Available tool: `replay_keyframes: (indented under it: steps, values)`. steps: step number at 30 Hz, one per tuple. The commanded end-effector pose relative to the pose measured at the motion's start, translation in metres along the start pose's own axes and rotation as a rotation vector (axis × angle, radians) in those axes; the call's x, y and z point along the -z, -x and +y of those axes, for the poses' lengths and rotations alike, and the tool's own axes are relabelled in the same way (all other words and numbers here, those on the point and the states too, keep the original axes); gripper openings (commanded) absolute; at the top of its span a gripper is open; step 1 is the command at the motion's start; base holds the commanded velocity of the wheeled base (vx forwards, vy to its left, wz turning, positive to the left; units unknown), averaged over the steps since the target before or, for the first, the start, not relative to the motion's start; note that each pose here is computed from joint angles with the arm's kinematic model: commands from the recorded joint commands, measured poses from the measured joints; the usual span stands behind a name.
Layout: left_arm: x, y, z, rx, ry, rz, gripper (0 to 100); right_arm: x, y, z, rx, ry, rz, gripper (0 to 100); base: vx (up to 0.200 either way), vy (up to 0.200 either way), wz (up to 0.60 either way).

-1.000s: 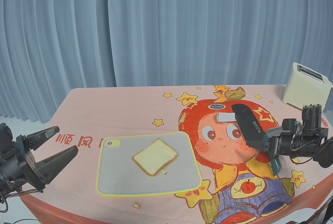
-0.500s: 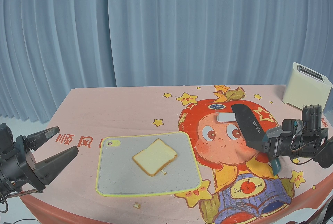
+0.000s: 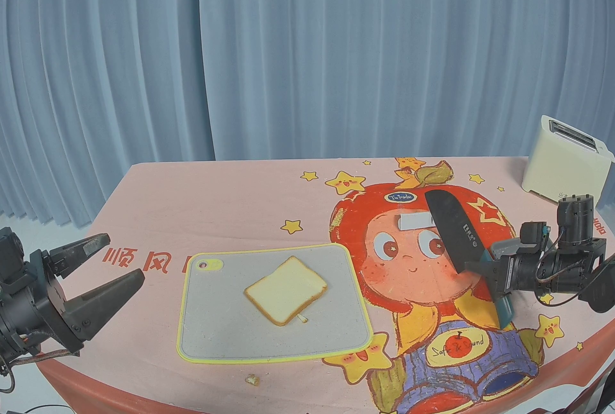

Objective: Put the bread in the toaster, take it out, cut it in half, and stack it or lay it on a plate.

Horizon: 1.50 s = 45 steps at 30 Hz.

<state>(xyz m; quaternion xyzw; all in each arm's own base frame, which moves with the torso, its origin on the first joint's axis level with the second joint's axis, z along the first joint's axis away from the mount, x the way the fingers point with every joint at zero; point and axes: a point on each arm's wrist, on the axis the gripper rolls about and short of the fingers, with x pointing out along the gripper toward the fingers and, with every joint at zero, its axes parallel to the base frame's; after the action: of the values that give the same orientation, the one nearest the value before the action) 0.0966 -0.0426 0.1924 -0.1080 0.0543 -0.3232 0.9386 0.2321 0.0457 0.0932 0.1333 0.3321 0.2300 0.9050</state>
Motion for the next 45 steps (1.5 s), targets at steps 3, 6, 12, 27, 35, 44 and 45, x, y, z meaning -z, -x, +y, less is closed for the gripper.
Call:
replay_keyframes:
  steps: [3,6,12,27,35,44,45]
  values:
    - [-0.001,0.0,0.0,0.001,-0.001,-0.004,100,-0.002,0.004,0.005,-0.013,0.015,-0.019,0,0.0,0.0,0.0]
    - [-0.001,0.0,0.0,0.002,-0.001,-0.006,100,-0.003,0.005,0.006,-0.015,0.017,-0.023,0,0.0,0.0,0.0]
    - [-0.001,0.0,0.0,0.002,-0.002,-0.007,100,-0.006,0.014,0.013,-0.027,0.04,-0.057,0,0.0,0.0,0.0]
    - [-0.018,-0.001,-0.004,0.011,-0.062,-0.065,100,0.001,0.045,0.053,-0.115,0.156,-0.136,0,0.0,0.0,0.0]
    - [-0.032,-0.003,-0.007,0.021,-0.076,-0.11,100,0.015,0.046,0.084,-0.198,0.24,-0.108,0,0.0,0.0,0.0]
    - [-0.055,-0.003,-0.011,0.026,-0.097,-0.185,100,-0.009,0.038,0.118,-0.221,0.348,-0.101,0,0.0,0.0,0.0]
    - [-0.057,-0.003,-0.011,0.025,-0.099,-0.19,100,-0.014,0.039,0.122,-0.221,0.353,-0.085,0,0.0,0.0,0.0]
